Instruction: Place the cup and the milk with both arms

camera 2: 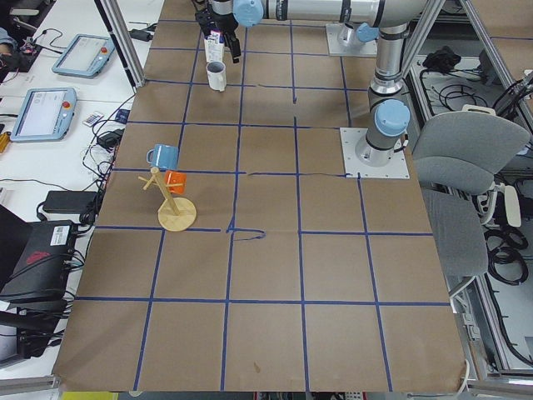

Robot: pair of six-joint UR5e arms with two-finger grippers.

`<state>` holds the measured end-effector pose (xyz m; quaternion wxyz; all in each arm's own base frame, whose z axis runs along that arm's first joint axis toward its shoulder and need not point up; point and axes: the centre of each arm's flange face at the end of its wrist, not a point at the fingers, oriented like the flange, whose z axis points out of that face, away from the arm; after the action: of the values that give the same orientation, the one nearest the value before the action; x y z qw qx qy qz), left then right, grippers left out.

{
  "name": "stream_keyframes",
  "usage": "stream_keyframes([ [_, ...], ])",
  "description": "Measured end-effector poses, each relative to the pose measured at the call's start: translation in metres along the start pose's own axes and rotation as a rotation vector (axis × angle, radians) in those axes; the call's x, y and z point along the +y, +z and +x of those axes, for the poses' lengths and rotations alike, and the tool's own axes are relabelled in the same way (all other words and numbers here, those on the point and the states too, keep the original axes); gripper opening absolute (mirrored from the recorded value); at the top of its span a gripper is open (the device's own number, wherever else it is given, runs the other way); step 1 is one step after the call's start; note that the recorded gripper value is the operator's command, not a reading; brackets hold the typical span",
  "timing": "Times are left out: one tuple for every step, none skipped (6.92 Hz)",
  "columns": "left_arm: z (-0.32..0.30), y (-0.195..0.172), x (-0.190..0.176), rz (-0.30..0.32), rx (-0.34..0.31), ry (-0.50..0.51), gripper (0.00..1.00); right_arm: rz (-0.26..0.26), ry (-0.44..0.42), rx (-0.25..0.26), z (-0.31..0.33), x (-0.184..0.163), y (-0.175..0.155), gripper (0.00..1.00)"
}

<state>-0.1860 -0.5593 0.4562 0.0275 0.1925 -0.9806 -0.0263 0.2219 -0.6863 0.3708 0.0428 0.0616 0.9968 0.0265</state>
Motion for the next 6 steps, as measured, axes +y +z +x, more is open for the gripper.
stream_keyframes([
  [-0.016, -0.004, 0.018, 0.007, -0.007, 0.019, 1.0, 0.001, 0.011, -0.007, -0.012, -0.003, 0.004, 0.34],
  [-0.029, -0.006, 0.032, 0.01, -0.009, 0.046, 1.0, 0.003, 0.011, -0.01, -0.02, -0.003, 0.007, 0.37],
  [-0.038, -0.008, 0.041, 0.015, -0.008, 0.106, 1.0, 0.008, 0.008, -0.015, -0.026, -0.004, 0.01, 0.37],
  [-0.045, -0.013, 0.042, 0.026, -0.006, 0.186, 1.0, 0.01, 0.013, -0.023, -0.03, -0.005, 0.013, 0.38],
  [-0.051, -0.017, 0.038, 0.04, -0.003, 0.264, 1.0, 0.008, 0.022, -0.032, -0.035, -0.004, 0.015, 0.43],
  [-0.055, -0.02, 0.033, 0.054, 0.001, 0.315, 1.0, 0.005, 0.027, -0.036, -0.04, -0.002, 0.017, 0.63],
])
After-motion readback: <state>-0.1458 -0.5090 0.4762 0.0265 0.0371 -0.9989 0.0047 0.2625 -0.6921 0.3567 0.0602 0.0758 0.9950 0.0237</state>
